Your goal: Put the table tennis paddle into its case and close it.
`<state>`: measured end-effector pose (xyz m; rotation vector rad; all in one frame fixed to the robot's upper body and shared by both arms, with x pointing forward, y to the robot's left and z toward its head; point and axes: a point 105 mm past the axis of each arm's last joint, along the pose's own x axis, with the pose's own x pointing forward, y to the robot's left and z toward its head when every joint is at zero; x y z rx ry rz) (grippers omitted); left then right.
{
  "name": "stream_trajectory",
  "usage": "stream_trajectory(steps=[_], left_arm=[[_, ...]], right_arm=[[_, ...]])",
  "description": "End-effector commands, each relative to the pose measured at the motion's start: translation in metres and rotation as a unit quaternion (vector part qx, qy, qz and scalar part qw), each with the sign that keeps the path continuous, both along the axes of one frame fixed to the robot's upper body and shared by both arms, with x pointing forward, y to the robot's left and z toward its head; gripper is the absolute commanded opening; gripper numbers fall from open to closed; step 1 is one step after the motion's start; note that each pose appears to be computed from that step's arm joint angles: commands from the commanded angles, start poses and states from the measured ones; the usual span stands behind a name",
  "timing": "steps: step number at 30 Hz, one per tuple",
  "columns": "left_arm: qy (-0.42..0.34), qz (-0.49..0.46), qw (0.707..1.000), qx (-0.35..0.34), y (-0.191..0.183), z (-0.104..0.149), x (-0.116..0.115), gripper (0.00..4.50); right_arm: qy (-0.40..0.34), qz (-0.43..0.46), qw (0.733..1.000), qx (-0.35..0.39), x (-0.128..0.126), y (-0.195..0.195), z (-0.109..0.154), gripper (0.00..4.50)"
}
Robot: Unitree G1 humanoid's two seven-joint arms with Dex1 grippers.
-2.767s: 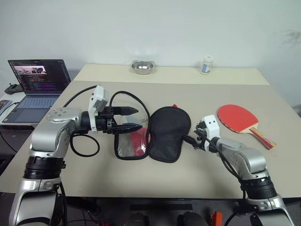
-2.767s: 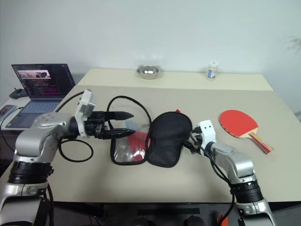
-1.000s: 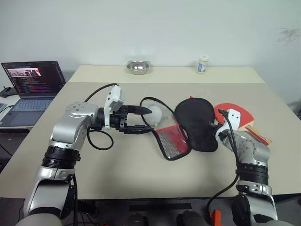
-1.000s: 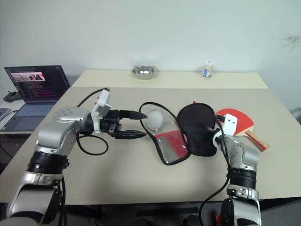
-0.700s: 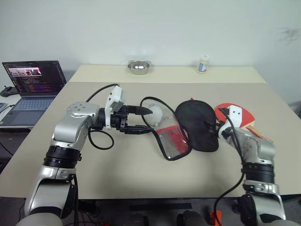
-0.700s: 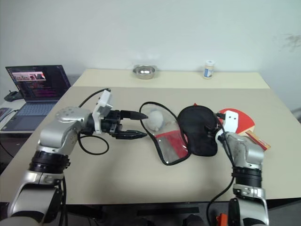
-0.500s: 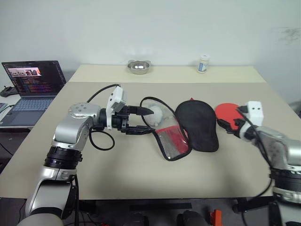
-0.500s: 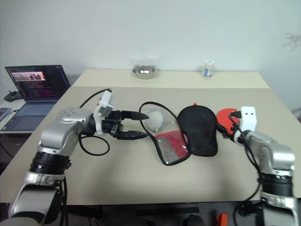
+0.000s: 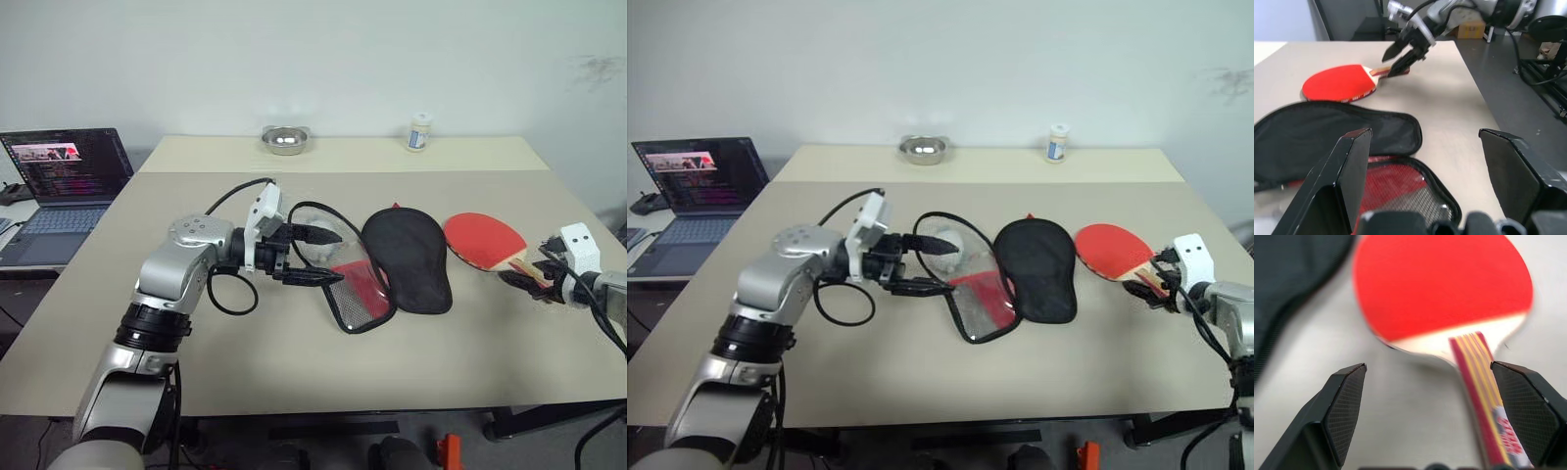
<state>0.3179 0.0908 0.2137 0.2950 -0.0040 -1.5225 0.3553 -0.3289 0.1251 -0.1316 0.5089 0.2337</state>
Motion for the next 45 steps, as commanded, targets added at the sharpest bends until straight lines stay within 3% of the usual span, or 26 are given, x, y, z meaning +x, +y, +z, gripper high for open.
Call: stream_trajectory(steps=[1,14,21,24,30,33,40,45], left_arm=[[-0.025,-0.010,1.000,-0.001,-0.002,0.012,0.000,3.83],[-0.031,-0.002,1.000,0.004,0.003,0.011,0.004,3.83],[-0.034,0.003,0.999,0.004,0.004,0.010,0.006,3.83],[-0.035,0.003,0.999,0.002,0.003,0.010,0.006,3.83],[-0.037,0.005,0.999,-0.001,0.002,0.011,0.007,3.83],[-0.037,0.007,0.999,-0.002,0.002,0.011,0.007,3.83],[-0.039,0.020,0.999,-0.003,0.005,0.012,0.009,3.83],[-0.039,0.038,0.999,-0.005,0.013,0.012,0.011,3.83]], right_arm=[[-0.016,-0.004,1.000,0.000,0.011,-0.010,0.012,4.47],[0.060,-0.030,0.998,-0.013,0.014,-0.028,-0.031,4.47],[0.053,-0.019,0.998,0.033,0.020,-0.014,-0.030,4.47],[0.043,-0.031,0.998,0.033,0.025,-0.012,-0.029,3.90],[0.027,-0.069,0.997,0.032,0.031,-0.014,-0.026,1.87],[0.017,-0.085,0.996,0.035,0.033,-0.016,-0.023,1.25],[-0.043,-0.112,0.992,0.043,0.038,-0.022,0.019,1.09],[-0.101,-0.078,0.990,0.051,0.029,0.007,0.067,1.09]])
